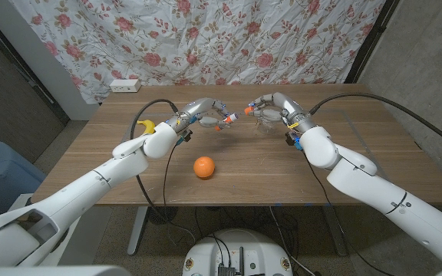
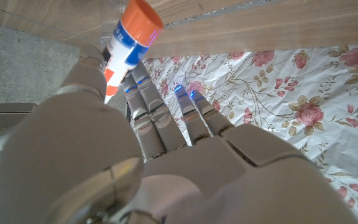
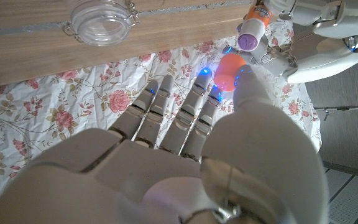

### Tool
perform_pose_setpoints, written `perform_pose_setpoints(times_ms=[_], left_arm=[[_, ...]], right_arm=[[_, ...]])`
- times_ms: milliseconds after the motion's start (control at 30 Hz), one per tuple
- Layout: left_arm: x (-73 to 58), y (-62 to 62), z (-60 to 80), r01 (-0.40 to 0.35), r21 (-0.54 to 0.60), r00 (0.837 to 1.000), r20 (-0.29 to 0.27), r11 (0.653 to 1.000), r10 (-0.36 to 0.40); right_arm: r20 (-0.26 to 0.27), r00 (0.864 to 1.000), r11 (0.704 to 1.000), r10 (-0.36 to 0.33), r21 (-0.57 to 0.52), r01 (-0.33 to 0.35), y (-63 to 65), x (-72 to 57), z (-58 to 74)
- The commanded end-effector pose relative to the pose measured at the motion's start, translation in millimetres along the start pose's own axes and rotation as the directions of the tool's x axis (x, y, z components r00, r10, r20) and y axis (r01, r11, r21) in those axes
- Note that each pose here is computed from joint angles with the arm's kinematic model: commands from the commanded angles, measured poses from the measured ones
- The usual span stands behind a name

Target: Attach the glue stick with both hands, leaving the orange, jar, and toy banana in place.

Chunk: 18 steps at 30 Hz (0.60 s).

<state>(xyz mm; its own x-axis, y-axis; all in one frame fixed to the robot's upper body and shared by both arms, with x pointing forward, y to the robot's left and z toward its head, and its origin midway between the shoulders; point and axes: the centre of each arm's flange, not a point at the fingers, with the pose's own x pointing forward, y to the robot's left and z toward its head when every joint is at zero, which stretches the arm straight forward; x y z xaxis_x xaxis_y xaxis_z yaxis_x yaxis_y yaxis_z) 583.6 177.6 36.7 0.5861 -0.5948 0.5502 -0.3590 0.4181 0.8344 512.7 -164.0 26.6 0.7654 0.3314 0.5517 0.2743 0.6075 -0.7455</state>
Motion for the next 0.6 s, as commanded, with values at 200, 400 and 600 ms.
perform_pose_setpoints(times_ms=[200,400,600], left_arm=[[3.9,1.0,0.4,0.002,-0.001,1.0,0.012,1.0,-0.002],[4.4,0.5,-0.2,0.002,-0.004,1.0,0.014,1.0,-0.002],[4.8,0.4,-0.5,0.003,-0.006,1.0,0.014,1.0,-0.002]], right_arm=[[0.011,1.0,1.0,0.015,0.0,-0.015,5.4,9.2,3.1],[0.014,1.0,1.0,0.022,0.0,-0.022,8.0,13.1,3.8],[0.016,0.999,1.0,0.029,-0.002,-0.029,10.6,16.1,4.2]])
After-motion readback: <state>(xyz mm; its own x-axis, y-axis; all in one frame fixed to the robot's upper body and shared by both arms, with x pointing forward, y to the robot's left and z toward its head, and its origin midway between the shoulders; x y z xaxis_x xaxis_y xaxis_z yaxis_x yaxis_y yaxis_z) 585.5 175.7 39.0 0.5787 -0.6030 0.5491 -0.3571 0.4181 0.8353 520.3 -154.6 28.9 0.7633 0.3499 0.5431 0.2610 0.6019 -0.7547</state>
